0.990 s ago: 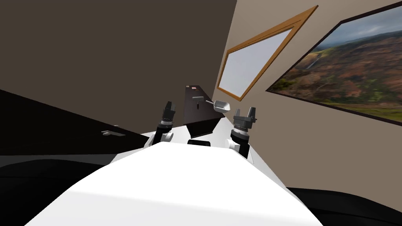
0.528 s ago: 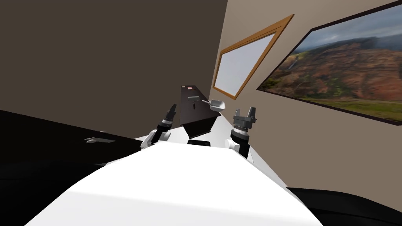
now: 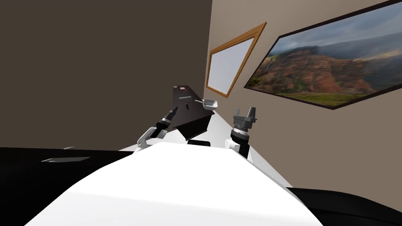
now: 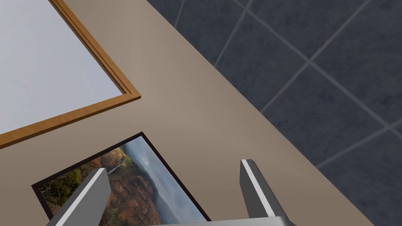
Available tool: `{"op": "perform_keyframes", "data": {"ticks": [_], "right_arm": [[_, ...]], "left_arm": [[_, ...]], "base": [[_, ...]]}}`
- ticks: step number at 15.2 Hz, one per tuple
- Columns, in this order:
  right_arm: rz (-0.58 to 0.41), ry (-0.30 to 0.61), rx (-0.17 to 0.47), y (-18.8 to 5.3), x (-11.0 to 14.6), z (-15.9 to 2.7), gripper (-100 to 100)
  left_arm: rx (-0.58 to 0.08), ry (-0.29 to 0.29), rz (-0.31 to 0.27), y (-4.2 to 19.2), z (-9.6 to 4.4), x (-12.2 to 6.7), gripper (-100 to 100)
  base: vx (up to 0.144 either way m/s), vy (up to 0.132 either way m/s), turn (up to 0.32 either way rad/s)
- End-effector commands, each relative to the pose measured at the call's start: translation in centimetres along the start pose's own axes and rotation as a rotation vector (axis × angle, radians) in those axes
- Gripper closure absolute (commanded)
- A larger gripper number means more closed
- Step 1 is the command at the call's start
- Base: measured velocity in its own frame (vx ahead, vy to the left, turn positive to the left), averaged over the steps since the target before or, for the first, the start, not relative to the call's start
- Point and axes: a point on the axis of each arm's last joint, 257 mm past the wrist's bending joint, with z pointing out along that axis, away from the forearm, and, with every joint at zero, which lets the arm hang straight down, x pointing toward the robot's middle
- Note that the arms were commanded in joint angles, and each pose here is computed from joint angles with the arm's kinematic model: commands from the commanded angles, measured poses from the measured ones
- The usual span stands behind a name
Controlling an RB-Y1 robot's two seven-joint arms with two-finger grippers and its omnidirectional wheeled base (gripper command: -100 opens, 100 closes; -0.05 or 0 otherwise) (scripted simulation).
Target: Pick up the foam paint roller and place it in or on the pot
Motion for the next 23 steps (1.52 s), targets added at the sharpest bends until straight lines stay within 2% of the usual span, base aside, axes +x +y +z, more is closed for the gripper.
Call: {"op": "perform_keyframes", "data": {"ticks": [1,2,3,6,7,8,11,14,15,19,20,23], "right_arm": [[0.000,0.000,0.000,0.0,0.0,0.0,0],[0.000,0.000,0.000,0.0,0.0,0.0,0],[0.000,0.000,0.000,0.0,0.0,0.0,0],[0.000,0.000,0.000,0.0,0.0,0.0,0],[0.000,0.000,0.000,0.0,0.0,0.0,0],[0.000,0.000,0.000,0.0,0.0,0.0,0],[0.000,0.000,0.000,0.0,0.0,0.0,0],[0.000,0.000,0.000,0.0,0.0,0.0,0],[0.000,0.000,0.000,0.0,0.0,0.0,0],[0.000,0.000,0.000,0.0,0.0,0.0,0],[0.000,0.000,0.000,0.0,0.0,0.0,0],[0.000,0.000,0.000,0.0,0.0,0.0,0]], "left_arm": [[-0.050,0.029,0.056,2.4,-0.1,-0.1,-100],[-0.081,0.046,0.092,3.9,-0.2,-0.2,-100],[-0.081,0.046,0.092,3.9,-0.2,-0.2,-100],[-0.173,0.089,0.198,8.2,-0.4,-1.0,-100],[-0.173,0.089,0.198,8.2,-0.4,-1.0,-100],[-0.204,0.100,0.232,9.6,-0.6,-1.3,-100],[-0.234,0.111,0.265,11.0,-0.7,-1.8,-100],[-0.320,0.136,0.358,14.7,-1.3,-3.4,-100],[-0.320,0.136,0.358,14.7,-1.3,-3.4,-100],[-0.421,0.156,0.459,18.8,-2.2,-5.8,-100],[-0.421,0.156,0.459,18.8,-2.2,-5.8,-100],[-0.480,0.165,0.514,20.9,-2.9,-7.3,-100]], "base": [[0.023,-0.055,-0.159],[0.034,-0.066,-0.236],[0.035,-0.054,-0.181],[0.037,-0.053,-0.255],[0.035,-0.047,-0.176],[0.031,-0.043,-0.120],[0.023,-0.039,-0.134],[0.036,-0.045,-0.221],[0.044,-0.044,-0.161],[0.044,-0.045,-0.185],[0.043,-0.033,-0.148],[0.031,-0.024,-0.145]]}}
